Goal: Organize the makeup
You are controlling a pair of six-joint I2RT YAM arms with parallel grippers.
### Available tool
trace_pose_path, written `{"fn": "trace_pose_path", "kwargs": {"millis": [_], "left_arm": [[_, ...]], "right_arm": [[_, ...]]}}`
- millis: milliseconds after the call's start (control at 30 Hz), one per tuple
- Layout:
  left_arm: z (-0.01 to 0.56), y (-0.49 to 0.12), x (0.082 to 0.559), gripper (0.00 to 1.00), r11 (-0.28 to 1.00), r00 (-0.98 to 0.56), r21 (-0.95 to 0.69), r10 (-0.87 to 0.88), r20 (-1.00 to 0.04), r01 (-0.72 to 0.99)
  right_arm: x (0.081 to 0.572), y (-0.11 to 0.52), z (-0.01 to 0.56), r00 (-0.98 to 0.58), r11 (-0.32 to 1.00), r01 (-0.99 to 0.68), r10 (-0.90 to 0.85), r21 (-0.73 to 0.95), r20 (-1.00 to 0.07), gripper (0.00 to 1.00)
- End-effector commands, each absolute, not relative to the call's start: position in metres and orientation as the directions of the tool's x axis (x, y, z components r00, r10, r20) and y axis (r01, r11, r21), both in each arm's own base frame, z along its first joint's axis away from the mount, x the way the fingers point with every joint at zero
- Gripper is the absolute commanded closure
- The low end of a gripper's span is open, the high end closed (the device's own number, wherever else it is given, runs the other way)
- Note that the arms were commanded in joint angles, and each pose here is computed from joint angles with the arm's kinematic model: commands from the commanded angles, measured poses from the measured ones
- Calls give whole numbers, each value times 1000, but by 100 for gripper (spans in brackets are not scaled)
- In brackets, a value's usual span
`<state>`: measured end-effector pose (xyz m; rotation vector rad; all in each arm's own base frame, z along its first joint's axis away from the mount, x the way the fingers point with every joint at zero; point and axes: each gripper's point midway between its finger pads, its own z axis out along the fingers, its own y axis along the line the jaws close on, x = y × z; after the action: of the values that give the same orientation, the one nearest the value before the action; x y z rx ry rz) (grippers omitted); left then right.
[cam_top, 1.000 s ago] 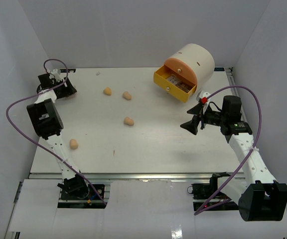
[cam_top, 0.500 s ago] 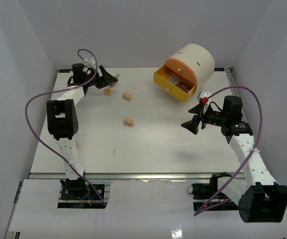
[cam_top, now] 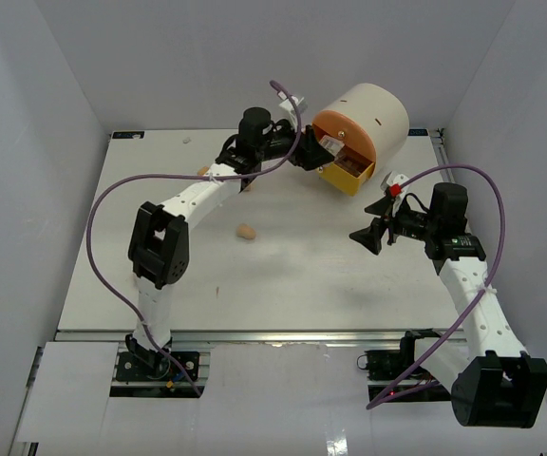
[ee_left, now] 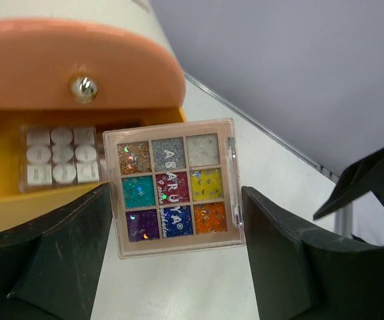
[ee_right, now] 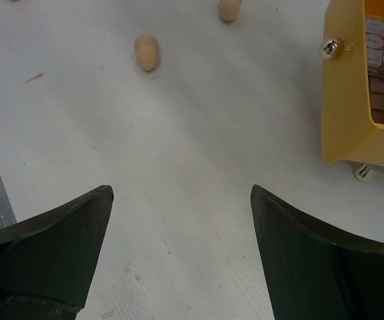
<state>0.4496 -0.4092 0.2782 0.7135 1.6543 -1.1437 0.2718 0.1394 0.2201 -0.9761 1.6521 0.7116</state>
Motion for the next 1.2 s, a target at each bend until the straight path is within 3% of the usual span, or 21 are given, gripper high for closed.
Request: {"fn": "trace_pose_path", "kwargs": {"millis": [0,200,333,533,700,833,900,1067,1167], "left_arm": [[331,-420,473,86,520,-107,-132,-79,-991,844],[315,-450,503,85,629,-10,-30,-34,-999,777],[309,-460,517,77,670,66,47,-2,-998,741],[290,-456,524,67,705,60,49,10,-998,707],[282,-450,521,51,717,53,47,14,-998,695],[280,-449,519,24,713,46,45,17,-999,700],[279,-450,518,16,707,43,43,18,-999,705],[286,-453,514,4,686,43,39,11,-999,726],[299,-454,507,2,668,51,35,-6,-999,743]], "right_arm": [[271,139,227,-80,482,-874,-250,-53,-965,10],[272,139,226,-84,486,-873,-252,-51,-964,10],[271,139,227,-81,482,-875,-249,-51,-965,10],[271,140,228,-79,479,-876,-248,-51,-966,10],[270,140,228,-78,477,-877,-247,-51,-966,10],[270,140,228,-80,478,-877,-246,-49,-966,10],[270,140,228,-81,477,-877,-247,-48,-966,10],[274,133,227,-90,499,-865,-242,-45,-966,10],[274,133,227,-89,496,-867,-240,-43,-967,10]]}}
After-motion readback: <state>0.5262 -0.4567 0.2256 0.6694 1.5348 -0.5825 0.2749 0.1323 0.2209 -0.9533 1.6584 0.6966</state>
